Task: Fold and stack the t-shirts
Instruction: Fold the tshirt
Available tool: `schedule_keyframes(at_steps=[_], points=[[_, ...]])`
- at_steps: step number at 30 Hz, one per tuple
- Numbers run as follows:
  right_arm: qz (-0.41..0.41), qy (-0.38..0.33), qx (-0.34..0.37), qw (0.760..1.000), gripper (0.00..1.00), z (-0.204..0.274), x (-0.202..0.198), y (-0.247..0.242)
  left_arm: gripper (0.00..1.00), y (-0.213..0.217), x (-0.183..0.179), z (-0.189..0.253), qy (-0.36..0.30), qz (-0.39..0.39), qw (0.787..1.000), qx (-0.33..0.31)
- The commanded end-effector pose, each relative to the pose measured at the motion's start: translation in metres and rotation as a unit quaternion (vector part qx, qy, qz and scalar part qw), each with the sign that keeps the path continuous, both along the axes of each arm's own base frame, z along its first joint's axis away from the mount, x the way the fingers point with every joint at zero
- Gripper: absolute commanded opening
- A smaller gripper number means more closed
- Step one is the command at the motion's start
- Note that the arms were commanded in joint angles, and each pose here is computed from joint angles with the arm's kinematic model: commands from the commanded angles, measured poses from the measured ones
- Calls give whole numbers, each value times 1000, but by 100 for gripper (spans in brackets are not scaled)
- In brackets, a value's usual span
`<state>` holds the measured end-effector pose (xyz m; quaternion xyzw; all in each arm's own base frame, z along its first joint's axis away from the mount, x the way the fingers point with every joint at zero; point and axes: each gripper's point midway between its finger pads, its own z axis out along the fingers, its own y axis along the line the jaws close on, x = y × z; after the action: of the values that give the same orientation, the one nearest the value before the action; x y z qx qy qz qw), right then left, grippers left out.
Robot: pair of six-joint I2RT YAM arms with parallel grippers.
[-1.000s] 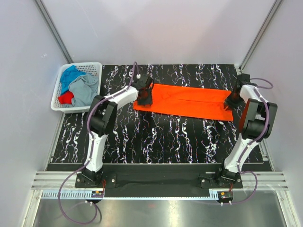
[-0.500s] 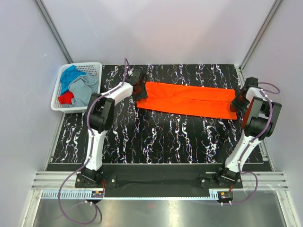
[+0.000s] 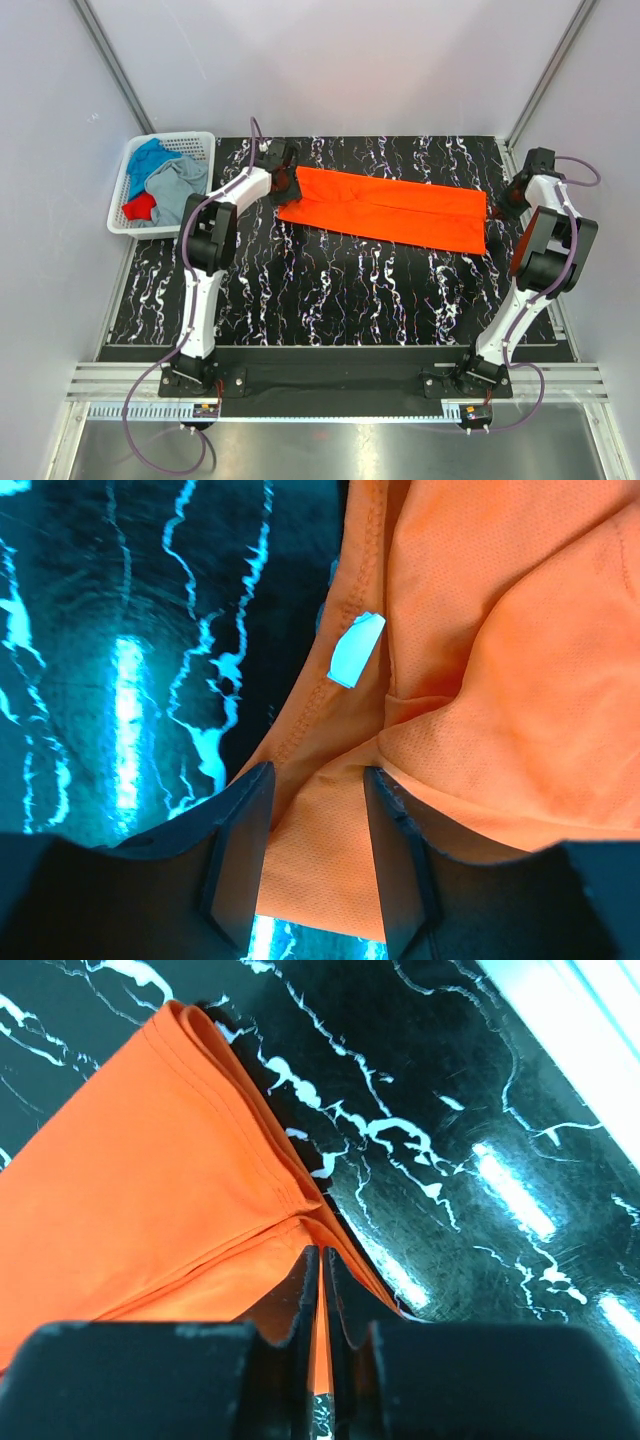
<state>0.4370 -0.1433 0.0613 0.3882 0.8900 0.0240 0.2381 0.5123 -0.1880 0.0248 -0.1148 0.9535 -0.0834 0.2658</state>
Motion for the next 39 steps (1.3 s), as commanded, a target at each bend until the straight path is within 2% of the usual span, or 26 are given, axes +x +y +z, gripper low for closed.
schedule_keyframes(at_steps=[1, 8, 14, 22, 27, 31, 33, 35, 36, 38, 39], points=[[13, -7, 15, 1000, 10, 4, 3, 7, 48, 3, -5, -18, 26, -7, 1000, 5], [23, -27, 44, 998, 10, 9, 3, 21, 49, -1, -2, -21, 27, -9, 1000, -4], [29, -5, 65, 997, 11, -17, -4, 29, 50, -2, 3, -18, 23, -11, 1000, -6], [-10, 50, 12, 999, 9, -56, -21, 5, 52, 4, 9, -20, 19, -9, 1000, -2], [-39, 41, 10, 998, 8, -52, -27, 5, 52, 0, 32, -12, -6, -16, 1000, -23], [-69, 24, 19, 997, 17, -31, -49, 17, 54, -8, 64, 16, -46, -48, 995, -78], [-89, 19, -5, 996, 21, -11, -59, 10, 54, -7, 83, 44, -83, -52, 990, -101], [-101, 12, -31, 994, 32, 11, -57, -2, 56, -13, 80, 58, -93, -68, 984, -134], [-104, 26, -33, 994, 34, 19, -64, -3, 58, -15, 83, 87, -126, -76, 977, -151], [-102, 3, -34, 994, 38, 45, -54, -4, 61, -17, 78, 123, -153, -80, 971, -168], [-97, -19, -29, 995, 40, 62, -49, -1, 61, -21, 71, 122, -153, -85, 969, -173]])
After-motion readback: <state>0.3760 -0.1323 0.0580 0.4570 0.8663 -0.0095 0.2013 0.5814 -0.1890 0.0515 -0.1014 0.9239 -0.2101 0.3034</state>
